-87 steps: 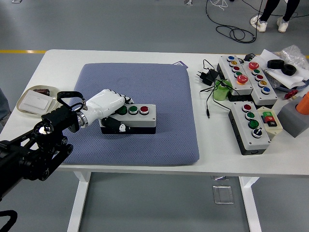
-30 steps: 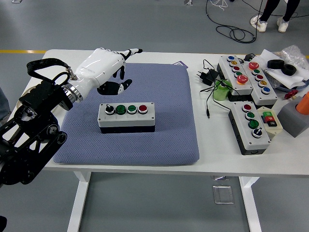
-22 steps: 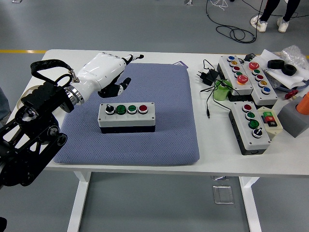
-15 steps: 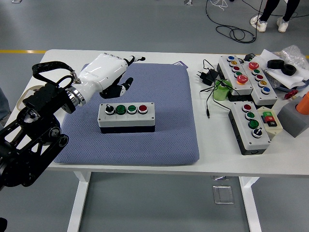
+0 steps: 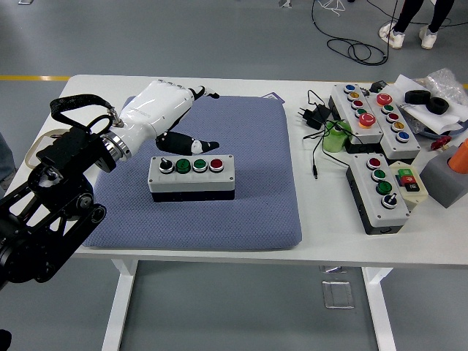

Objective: Pick up the button,place it on the desk,press the button,press the button

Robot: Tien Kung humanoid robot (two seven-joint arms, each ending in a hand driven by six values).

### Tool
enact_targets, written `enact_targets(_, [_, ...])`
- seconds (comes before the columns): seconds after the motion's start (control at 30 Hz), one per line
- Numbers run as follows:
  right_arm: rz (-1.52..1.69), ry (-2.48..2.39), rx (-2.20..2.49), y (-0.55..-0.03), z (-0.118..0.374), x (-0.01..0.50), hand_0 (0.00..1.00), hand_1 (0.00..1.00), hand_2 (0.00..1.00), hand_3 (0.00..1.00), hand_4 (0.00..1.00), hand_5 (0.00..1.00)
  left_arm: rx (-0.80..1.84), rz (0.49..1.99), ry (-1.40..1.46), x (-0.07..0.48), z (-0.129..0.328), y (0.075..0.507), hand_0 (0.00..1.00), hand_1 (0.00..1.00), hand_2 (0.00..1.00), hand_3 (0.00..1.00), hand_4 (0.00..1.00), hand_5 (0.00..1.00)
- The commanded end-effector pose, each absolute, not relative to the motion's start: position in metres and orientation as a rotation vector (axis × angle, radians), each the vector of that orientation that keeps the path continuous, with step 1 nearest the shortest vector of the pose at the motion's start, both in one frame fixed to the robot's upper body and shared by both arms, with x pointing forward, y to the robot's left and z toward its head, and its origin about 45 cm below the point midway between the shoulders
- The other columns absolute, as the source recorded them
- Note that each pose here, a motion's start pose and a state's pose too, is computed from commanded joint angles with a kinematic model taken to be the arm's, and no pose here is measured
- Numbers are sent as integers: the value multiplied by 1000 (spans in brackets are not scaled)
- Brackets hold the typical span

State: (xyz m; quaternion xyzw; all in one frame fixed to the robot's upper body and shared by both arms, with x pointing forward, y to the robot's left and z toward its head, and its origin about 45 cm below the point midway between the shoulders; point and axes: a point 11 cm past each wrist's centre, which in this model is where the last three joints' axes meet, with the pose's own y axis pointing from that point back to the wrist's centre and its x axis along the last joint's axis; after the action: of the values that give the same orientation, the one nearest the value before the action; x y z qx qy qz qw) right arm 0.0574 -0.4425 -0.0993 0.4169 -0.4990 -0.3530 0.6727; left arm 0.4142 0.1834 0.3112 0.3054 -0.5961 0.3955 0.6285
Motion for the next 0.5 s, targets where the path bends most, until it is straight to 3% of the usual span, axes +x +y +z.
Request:
enact_targets(0.03, [-795,-1124,939,-443,-99,58,646,638,671,585,386,234,700,909,-1366,414,311,184,38,2,2,771,864,559])
enact_targets(0.07, [-794,-1124,939,-443,-99,58,647,638,672,585,386,238,699,910,-1366,415,311,184,31,2,2,763,726,505])
enact_targets(0.23, [-794,-1127,939,-442,-99,59,647,638,672,585,386,238,694,913,-1371,415,312,184,31,2,2,763,726,505])
enact_targets(0.27, [-794,-1128,939,-442,-99,59,647,638,671,585,386,237,694,914,-1372,415,312,184,42,2,2,785,535,2])
enact_targets(0.43, [-793,-1128,940,-442,-99,59,647,638,671,585,386,237,695,915,-1373,415,311,184,42,2,2,785,535,2])
enact_targets(0.47, [-793,-1128,940,-442,-99,59,647,638,671,585,386,236,696,913,-1372,415,311,184,49,2,2,790,446,2])
enact_targets(0.5, [-793,-1128,940,-442,-99,59,647,638,671,585,386,236,697,913,-1372,415,311,184,49,2,2,790,446,2])
